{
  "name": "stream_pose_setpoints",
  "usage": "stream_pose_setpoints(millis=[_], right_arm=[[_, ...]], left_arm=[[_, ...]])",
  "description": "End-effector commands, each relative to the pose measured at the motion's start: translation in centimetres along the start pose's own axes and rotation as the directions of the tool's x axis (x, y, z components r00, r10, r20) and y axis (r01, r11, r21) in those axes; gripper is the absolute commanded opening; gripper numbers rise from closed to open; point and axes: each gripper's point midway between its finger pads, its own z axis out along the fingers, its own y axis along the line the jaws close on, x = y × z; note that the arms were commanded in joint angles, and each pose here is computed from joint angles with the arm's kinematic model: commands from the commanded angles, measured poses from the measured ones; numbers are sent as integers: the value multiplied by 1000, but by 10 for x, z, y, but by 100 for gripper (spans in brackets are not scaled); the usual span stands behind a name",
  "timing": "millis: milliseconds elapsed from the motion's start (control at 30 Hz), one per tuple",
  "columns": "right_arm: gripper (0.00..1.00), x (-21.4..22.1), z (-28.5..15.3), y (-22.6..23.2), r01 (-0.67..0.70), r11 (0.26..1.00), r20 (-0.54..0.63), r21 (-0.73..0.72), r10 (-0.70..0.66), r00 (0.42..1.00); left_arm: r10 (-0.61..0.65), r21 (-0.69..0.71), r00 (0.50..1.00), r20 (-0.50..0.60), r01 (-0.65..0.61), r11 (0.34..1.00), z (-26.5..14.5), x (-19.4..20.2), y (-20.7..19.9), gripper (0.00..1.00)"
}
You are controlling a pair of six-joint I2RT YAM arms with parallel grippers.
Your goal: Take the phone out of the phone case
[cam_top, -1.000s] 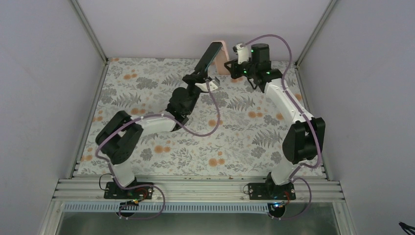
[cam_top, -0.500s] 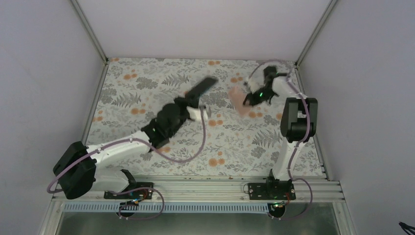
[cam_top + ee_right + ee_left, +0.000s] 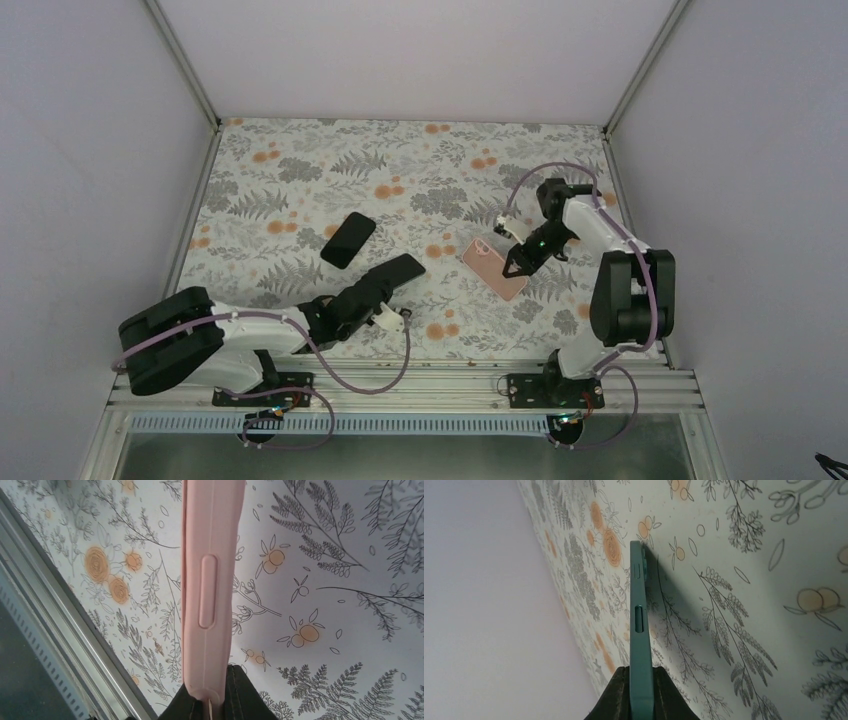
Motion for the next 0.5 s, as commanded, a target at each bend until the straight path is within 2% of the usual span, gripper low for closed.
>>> stream_pose_setpoints(millis=[0,300,467], right_arm=[[4,11,16,-9,-37,999,-48,-20,36,998],[4,30,57,-8,-85,986,-145,-141,64,987],[4,47,70,1,-95,980,-191,-177,61,980]], left_arm=[[38,43,999,6,-38,998,6,-10,-15,2],[-2,207,964,265,-55,977,-31,-82,-51,5],[1,232,959,283,-69,970,-37,-93,-63,5]])
